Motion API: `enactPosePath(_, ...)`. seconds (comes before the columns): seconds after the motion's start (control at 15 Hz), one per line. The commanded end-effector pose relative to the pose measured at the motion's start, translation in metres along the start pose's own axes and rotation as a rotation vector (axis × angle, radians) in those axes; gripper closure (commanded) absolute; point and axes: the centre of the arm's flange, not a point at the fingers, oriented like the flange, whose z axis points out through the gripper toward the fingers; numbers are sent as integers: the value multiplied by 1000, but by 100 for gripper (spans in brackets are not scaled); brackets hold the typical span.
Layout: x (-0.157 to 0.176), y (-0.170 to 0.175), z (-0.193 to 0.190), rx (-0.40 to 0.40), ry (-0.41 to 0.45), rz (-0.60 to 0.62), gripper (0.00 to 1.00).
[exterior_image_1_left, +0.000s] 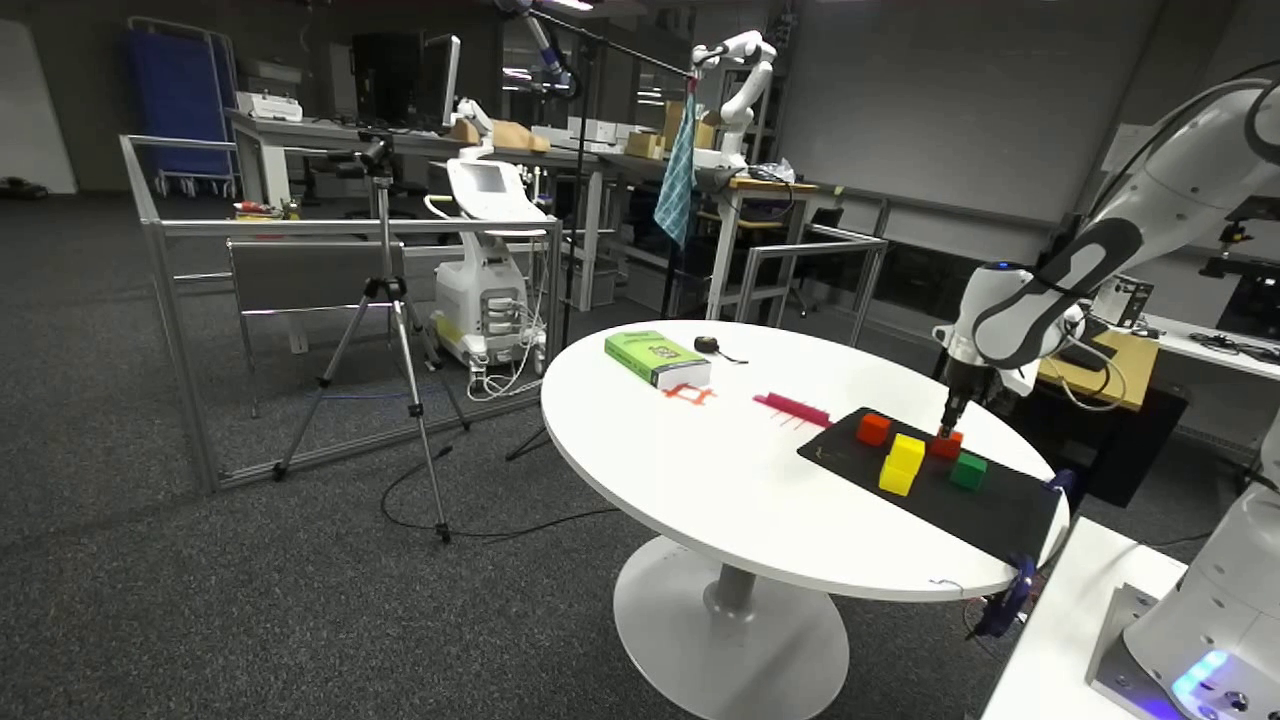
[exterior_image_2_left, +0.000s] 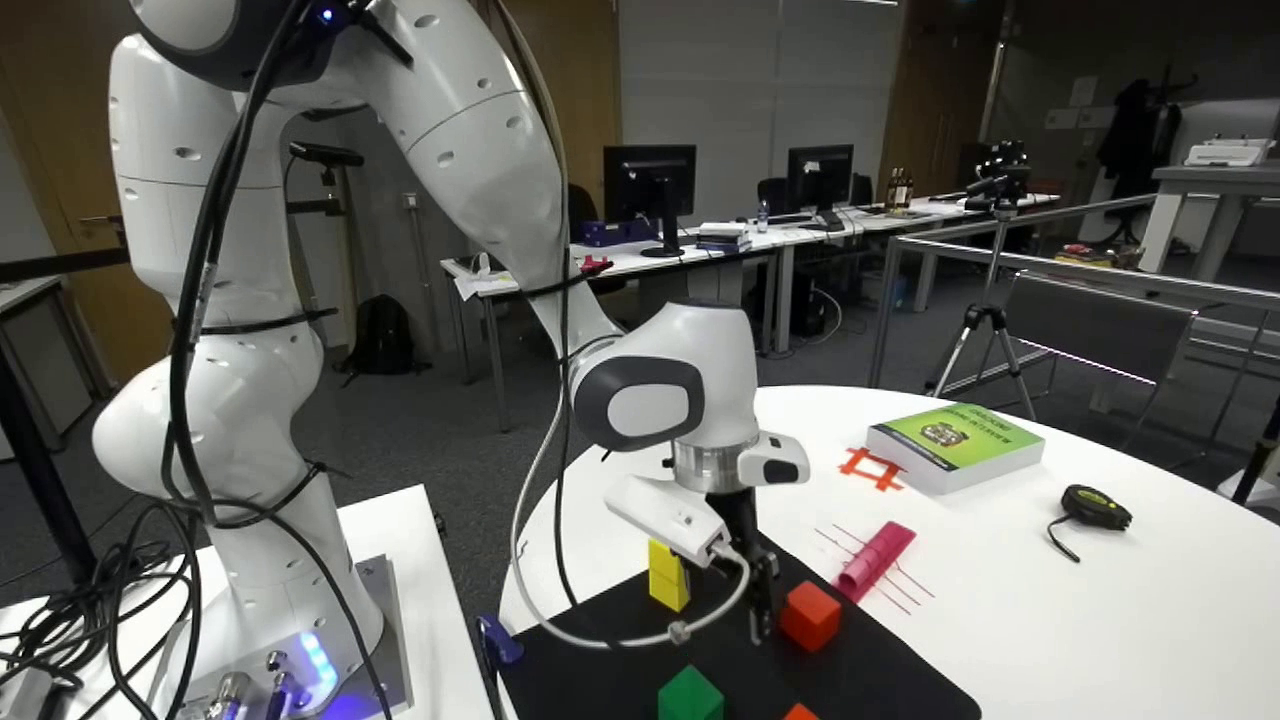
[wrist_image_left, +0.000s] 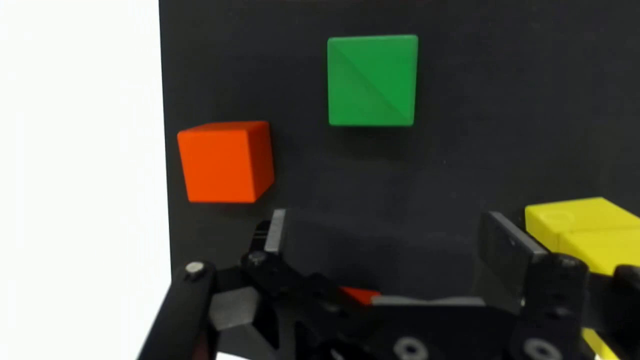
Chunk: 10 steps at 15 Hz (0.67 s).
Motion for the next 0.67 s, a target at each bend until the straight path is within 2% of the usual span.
enactPosePath(0.0,40,10,-45,-9,31,54,0)
enactPosePath(0.33,92,21,-52,-51,42,45,0)
enactPosePath(0.6,105,28,-28,-24,34,51,0)
